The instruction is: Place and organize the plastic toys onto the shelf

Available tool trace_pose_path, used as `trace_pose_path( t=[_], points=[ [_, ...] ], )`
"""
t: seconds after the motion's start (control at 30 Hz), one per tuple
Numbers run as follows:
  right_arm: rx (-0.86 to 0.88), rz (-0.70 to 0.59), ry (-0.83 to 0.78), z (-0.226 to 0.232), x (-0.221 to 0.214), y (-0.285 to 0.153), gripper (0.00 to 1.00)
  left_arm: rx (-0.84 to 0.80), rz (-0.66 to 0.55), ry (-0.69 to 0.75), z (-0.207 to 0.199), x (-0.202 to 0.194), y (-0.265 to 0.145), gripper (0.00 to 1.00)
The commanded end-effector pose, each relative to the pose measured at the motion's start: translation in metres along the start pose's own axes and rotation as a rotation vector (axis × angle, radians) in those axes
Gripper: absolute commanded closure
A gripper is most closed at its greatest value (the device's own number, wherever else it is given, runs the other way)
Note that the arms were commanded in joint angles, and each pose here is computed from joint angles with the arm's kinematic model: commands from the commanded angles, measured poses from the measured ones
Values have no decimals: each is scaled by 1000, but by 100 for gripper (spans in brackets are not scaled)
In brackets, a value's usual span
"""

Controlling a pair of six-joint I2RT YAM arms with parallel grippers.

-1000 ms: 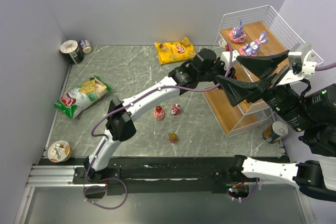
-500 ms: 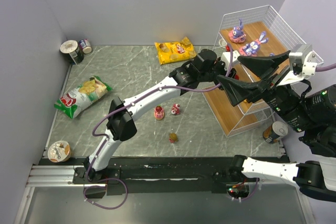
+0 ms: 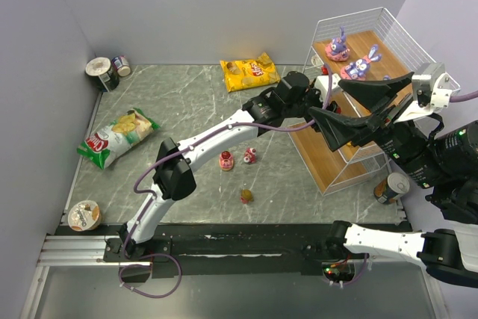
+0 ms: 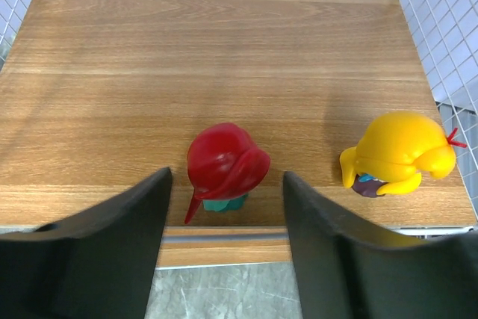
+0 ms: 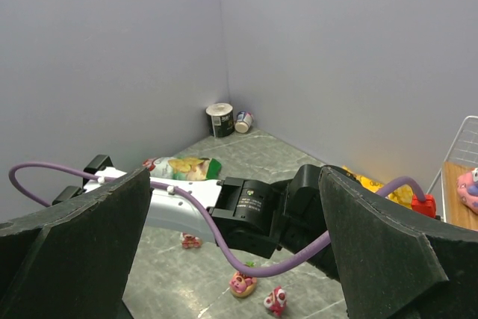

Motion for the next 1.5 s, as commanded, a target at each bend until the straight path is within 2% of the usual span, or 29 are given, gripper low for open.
trace_pose_path(
  t=[0.0, 0.2, 0.8, 0.97, 1.0, 1.03, 1.1, 1.13, 1.2, 1.23, 1.27, 1.33, 1.37, 1.43, 1.47],
  points=[
    [-10, -50, 9, -2, 10, -1, 0, 16, -52, 12, 2, 20, -6, 31],
    [-12, -44, 11, -2, 8, -1, 0, 38, -72, 19, 4, 26, -12, 23],
    [-21, -37, 9, -3, 6, 0, 0, 90, -201, 51, 0, 68, -56, 19],
    [-34, -28, 9, -5, 4, -1, 0, 92, -228, 54, -7, 81, -84, 17],
    [-38, -22, 8, -5, 3, -1, 0, 89, -198, 41, -10, 67, -84, 17],
    [-40, -21, 7, -5, 2, -1, 0, 97, -221, 42, -13, 77, -99, 17],
    [-44, -24, 11, -6, 3, -3, 0, 106, -175, 12, -16, 57, -106, 16],
    [-49, -21, 12, -7, 2, -3, 0, 113, -189, 7, -19, 64, -121, 16],
    [-62, -12, 7, -9, 2, -5, 0, 136, -130, -40, -23, 38, -130, 16],
    [-97, 11, -3, -13, 2, -6, 0, 153, -142, -53, -27, 43, -145, 15],
    [-127, 20, -8, -17, 3, -8, 0, 169, -78, -111, -31, 19, -148, 14],
    [-184, 43, -30, -26, 3, -13, 0, 212, -58, -163, -39, 13, -165, 14],
    [-196, 50, -34, -28, 2, -14, 0, 230, -4, -234, -45, -10, -167, 13],
    [-202, 63, -32, -29, -1, -16, 0, 239, 21, -283, -63, -21, -180, 10],
    [-191, 74, -31, -27, -4, -15, 0, 257, 71, -334, -72, -46, -182, 9]
  ],
)
Point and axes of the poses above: each gripper's point midway between its finger pads, its own y axis out along the fingers, its own z axis along the line the jaws close on, x = y × z, the point moved 5 cm from there along -y, back along the fingers, and after that the axes turned 6 degrees about y, right-handed, at the moved point
